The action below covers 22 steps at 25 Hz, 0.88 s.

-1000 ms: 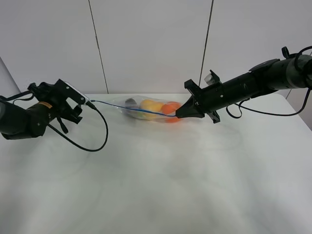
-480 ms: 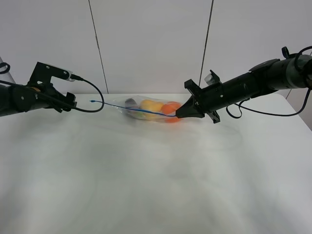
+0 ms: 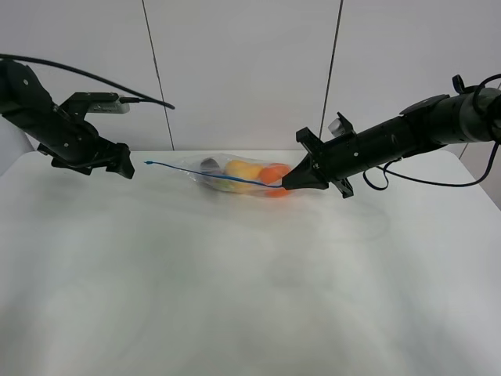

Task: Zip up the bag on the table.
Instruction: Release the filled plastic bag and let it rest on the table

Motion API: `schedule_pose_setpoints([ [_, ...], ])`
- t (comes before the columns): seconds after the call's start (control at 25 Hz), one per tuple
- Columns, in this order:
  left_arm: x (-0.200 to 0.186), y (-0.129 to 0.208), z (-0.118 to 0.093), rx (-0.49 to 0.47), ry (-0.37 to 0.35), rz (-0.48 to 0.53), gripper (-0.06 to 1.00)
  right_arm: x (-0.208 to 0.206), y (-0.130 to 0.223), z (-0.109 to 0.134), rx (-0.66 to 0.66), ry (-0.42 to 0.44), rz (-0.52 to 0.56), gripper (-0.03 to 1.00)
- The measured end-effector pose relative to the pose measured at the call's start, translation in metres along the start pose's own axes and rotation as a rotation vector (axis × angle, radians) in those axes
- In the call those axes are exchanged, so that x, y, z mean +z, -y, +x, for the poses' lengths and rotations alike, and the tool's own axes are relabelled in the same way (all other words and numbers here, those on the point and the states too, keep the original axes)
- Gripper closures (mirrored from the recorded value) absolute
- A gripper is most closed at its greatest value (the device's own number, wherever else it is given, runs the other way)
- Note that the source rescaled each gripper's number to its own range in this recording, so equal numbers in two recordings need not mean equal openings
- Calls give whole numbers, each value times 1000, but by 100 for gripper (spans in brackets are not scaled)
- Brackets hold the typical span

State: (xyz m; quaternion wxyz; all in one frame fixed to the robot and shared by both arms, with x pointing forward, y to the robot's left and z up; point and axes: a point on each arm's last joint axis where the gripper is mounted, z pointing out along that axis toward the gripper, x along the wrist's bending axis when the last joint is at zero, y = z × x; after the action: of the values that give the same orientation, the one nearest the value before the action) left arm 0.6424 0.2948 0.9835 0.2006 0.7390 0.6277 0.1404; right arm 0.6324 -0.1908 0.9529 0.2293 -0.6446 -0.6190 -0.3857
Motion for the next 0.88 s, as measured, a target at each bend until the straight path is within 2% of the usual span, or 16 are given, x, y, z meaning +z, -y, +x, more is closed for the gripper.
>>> schedule_pose_setpoints([
  [0.2,-15,-3,-1,-176,8,113,0,0,0,0,1,0,0,97],
  [0.28,-18,-2,-2,-209,4,147,-2,0,0,0,1,0,0,97],
  [0.52,-22,6,-3,-218,10,251,-5,0,0,0,1,-1,2,97],
  [0.88,-31,22,-7,-214,33,451,-6,0,0,0,1,-2,3,97],
])
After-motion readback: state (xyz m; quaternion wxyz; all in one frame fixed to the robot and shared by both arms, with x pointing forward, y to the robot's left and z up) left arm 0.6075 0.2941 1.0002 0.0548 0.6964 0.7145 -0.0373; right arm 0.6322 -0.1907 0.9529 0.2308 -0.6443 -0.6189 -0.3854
